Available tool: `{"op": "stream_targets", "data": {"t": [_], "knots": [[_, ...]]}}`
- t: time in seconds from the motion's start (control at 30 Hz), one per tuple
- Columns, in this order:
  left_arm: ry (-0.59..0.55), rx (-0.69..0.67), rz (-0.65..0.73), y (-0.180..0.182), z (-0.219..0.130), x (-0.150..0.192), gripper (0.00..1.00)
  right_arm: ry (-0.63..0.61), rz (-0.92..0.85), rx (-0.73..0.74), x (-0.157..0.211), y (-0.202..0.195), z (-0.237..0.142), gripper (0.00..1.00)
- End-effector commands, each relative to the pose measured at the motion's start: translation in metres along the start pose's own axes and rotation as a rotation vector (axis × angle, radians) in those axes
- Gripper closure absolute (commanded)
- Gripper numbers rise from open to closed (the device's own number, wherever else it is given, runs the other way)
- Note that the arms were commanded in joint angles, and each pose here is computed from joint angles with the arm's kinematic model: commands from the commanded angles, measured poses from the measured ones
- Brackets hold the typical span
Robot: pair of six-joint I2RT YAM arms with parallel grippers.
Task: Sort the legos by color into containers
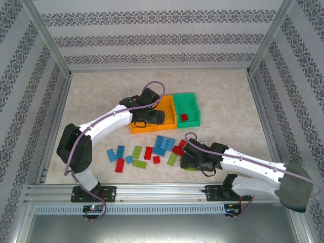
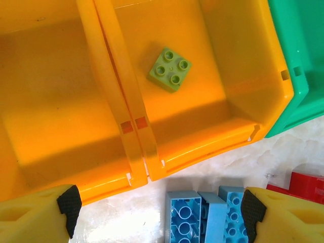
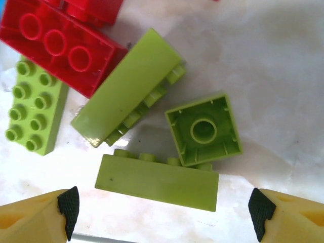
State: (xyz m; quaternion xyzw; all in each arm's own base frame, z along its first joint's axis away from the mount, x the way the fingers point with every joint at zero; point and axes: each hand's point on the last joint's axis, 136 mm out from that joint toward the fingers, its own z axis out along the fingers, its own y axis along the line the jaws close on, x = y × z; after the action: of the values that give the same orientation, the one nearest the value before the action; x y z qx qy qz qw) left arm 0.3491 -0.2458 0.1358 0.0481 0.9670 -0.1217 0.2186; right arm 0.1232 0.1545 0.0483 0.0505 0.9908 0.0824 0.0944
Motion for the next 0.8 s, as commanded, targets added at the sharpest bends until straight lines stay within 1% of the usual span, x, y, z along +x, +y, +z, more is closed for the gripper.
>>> {"op": "stream_targets", "data": {"t": [0.0,0.13,0.33,0.47,0.6,0.77], "knots": [[-0.058,-0.001,0.030,0.004,-0.014,-0.008,0.14,-0.075,0.102,0.039,-0.010,0.000,-0.004,0.10],[-0.092,-0.014,0.037,0.009,-0.021,-0.009,0.11,-0.085,0.103,0.059,-0.010,0.004,0.002,0.10],[-0.136,-0.036,0.050,0.017,-0.031,-0.009,0.07,-0.068,0.095,0.086,-0.007,0.007,0.012,0.11],[-0.140,-0.053,0.053,0.023,-0.033,-0.006,0.05,-0.064,0.096,0.084,-0.006,0.010,0.015,0.14],[-0.146,-0.062,0.052,0.026,-0.036,-0.003,0.05,-0.038,0.092,0.112,-0.001,0.007,0.021,0.18],[-0.162,-0.073,0.052,0.030,-0.042,-0.004,0.05,-0.017,0.091,0.151,0.004,0.002,0.026,0.25]]}}
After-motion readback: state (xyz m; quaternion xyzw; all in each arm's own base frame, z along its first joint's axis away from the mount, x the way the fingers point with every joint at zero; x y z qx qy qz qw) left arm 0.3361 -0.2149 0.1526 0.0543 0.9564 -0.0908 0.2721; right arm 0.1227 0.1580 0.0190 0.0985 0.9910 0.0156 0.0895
